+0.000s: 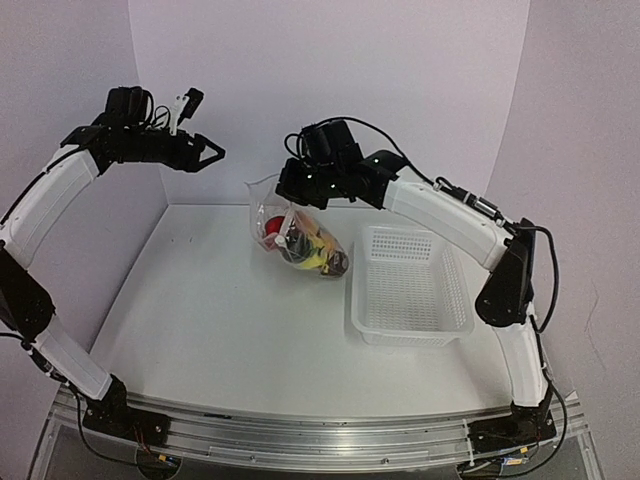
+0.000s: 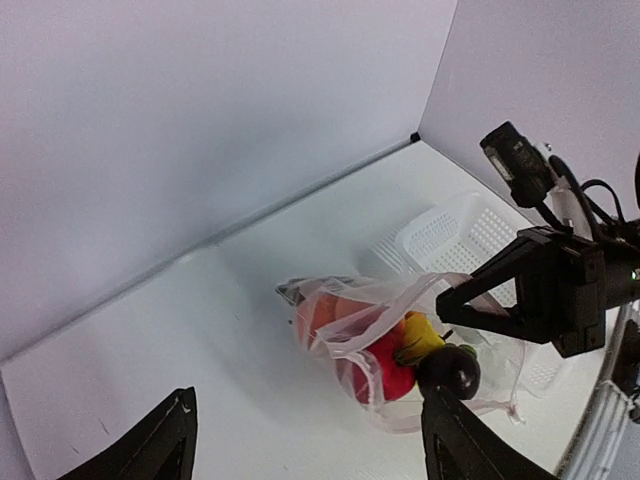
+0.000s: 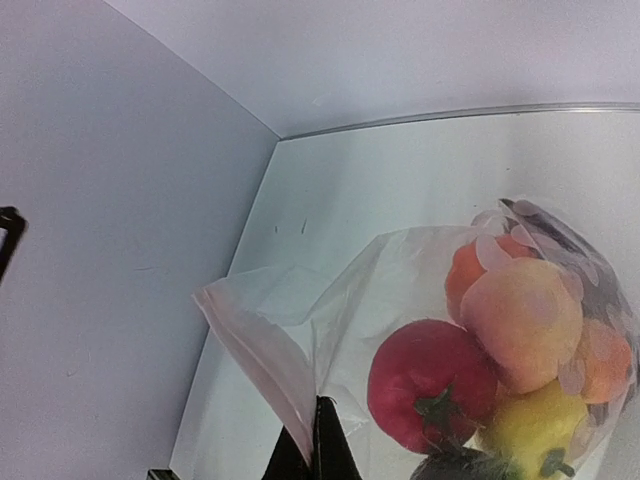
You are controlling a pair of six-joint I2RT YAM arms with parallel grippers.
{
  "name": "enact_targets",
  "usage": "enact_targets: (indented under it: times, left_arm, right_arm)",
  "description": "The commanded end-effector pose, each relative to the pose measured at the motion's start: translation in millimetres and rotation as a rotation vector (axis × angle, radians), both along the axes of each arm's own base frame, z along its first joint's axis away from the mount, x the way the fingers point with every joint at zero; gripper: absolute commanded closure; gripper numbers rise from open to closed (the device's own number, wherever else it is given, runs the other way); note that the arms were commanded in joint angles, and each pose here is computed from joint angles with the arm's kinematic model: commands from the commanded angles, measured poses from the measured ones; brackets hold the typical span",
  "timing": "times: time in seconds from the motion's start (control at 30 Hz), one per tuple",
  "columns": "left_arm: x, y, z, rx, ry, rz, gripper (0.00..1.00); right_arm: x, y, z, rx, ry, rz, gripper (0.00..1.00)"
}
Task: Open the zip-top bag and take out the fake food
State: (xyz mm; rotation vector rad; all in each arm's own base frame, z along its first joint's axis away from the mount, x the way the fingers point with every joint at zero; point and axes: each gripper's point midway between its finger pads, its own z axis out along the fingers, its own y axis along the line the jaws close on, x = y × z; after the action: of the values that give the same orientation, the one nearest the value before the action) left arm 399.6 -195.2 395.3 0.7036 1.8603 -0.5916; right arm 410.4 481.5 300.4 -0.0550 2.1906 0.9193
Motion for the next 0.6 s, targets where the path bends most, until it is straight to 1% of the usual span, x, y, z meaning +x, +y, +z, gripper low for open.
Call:
enact_targets:
  times: [0.0,0.07,0.13,0.17,0.3,0.4,0.5,0.57]
  left_arm:
    - [-9,6,-86,-0.055,0.450,0.139,0.18]
    - [-11,8,-102,-0.046,0.476,0.148,0.15]
    - [-13,7,-108,-0.047,0.462,0.136,0.12]
    - [-14,6,-112,-0.050,0.467,0.128,0.12]
    - [-36,-6,-130,-0.069,0.553,0.074,0.15]
    - [-57,-17,-130,-0.085,0.536,0.028,0.17]
    - [-72,-21,-109,-0.159,0.455,-0.005,0.16]
    - [-80,-20,-90,-0.216,0.358,-0.021,0.14]
  right_arm:
    - [-2,25,45,0.148,-0.071,0.011,1.00]
    - [-4,30,44,0.158,-0.068,0.029,1.00]
    - [-5,32,44,0.171,-0.062,0.041,1.00]
    - [-6,34,43,0.180,-0.059,0.041,1.00]
    - [-6,39,47,0.198,-0.080,0.028,1.00]
    - [-4,45,48,0.206,-0.101,0.010,1.00]
    - [-1,48,47,0.206,-0.120,-0.013,1.00]
    - [0,49,47,0.213,-0.126,-0.020,1.00]
